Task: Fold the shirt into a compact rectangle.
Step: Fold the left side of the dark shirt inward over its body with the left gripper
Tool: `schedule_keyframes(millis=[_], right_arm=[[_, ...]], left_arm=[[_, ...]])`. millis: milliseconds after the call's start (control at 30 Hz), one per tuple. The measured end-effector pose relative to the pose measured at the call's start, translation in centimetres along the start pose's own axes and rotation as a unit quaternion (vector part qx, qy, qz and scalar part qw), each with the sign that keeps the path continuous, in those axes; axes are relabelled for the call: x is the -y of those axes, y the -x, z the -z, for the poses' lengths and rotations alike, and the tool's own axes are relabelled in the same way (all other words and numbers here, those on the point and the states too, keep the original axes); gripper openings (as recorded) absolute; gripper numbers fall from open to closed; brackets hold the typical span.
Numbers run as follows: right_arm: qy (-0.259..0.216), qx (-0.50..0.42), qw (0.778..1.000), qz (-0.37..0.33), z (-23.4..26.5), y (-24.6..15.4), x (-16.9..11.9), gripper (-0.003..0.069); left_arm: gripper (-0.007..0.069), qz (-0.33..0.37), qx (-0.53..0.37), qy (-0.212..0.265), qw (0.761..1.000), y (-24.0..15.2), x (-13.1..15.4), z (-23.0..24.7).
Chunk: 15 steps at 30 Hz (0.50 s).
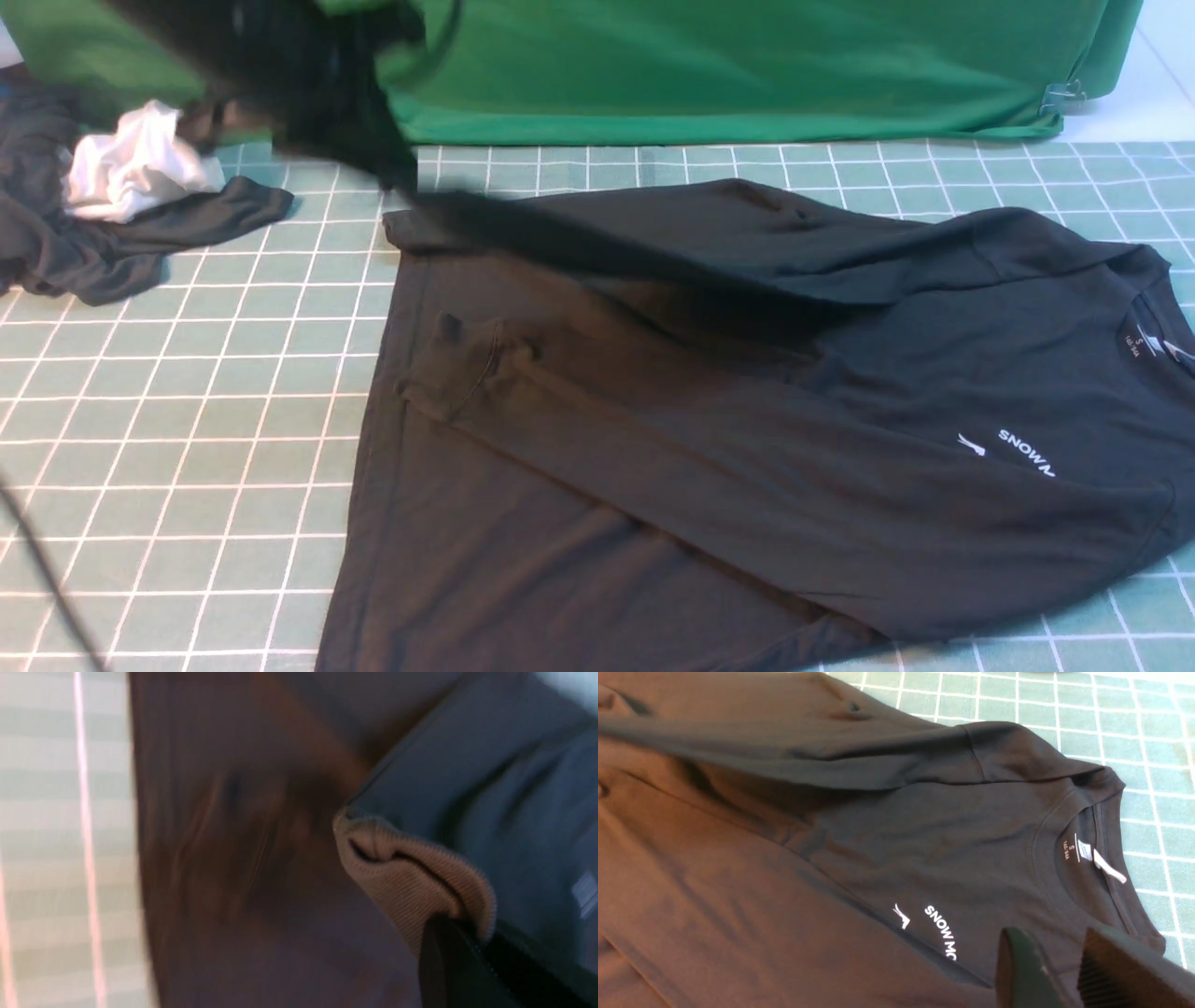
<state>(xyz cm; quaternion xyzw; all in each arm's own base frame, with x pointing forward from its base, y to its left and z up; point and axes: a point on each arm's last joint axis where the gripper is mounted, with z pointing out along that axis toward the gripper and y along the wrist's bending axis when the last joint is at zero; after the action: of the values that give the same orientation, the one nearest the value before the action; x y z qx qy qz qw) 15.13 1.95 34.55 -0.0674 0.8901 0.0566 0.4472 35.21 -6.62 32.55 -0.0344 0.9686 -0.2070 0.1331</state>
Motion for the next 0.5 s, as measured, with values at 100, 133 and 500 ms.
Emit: schedule_keyframes(millis=[100, 133, 500], right_arm=[[0.000, 0.000, 1.000, 0.000, 0.0, 0.0, 0.0, 0.0194], [0.000, 0.000, 1.000, 0.000, 0.0, 0.0, 0.0, 0.0195], [0.000, 0.000, 1.000, 0.000, 0.0, 0.0, 0.0, 0.0197]], left_arm=[[0.0018, 0.007, -0.054, 0.022, 0.998, -4.2, -0.8, -3.1], [0.0018, 0.010, -0.066, 0.029, 0.997, -5.1, -1.2, -4.2], [0.0099, 0.065, -0.089, 0.069, 0.992, -10.2, -5.2, -10.6]])
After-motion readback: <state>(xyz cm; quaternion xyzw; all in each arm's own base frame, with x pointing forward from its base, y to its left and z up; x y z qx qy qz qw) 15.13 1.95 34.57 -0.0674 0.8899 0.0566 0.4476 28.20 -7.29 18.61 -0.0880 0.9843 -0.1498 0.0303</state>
